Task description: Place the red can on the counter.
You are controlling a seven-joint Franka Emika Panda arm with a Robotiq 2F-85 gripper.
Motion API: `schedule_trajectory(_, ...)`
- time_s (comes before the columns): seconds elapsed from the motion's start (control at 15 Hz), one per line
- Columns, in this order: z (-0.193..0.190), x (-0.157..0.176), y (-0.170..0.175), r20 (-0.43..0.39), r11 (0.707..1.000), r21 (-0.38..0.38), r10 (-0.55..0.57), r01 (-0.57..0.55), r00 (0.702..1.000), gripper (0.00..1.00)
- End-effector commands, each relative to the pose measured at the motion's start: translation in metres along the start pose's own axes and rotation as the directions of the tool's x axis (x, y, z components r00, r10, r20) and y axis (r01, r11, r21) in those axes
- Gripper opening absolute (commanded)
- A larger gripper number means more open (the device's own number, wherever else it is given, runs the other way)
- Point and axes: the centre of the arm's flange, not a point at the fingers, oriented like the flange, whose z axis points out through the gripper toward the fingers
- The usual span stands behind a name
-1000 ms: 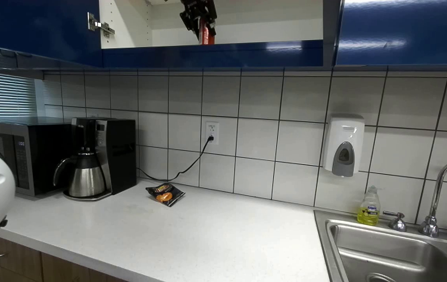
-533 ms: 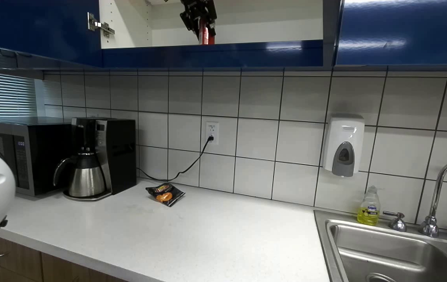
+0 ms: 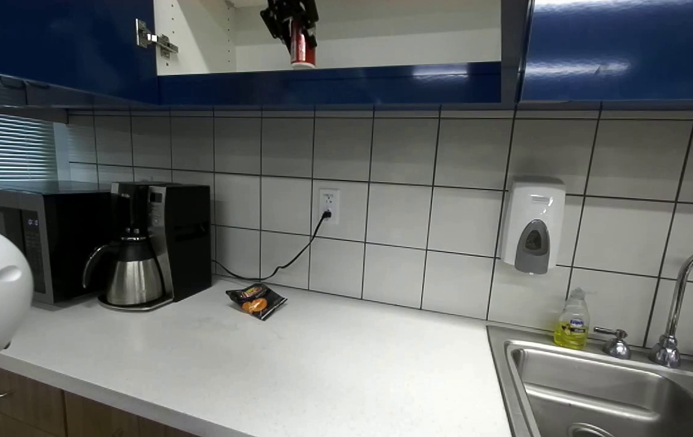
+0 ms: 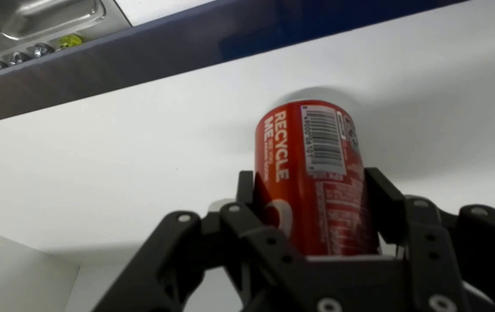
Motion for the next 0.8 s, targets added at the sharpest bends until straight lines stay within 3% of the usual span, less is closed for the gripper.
schedule_trajectory(0.0, -0.028, -0.012, 0.000, -0.009, 1.000, -0.007, 0.008, -0.008, 1.000, 0.39)
schedule_trajectory(0.4, -0.060, -0.039, 0.009, -0.009, 1.000, 0.004, -0.003, 0.003, 1.000, 0.39)
schedule_trajectory(0.73, -0.072, -0.088, 0.005, 0.030, 0.998, 0.017, -0.060, 0.060, 0.998, 0.39)
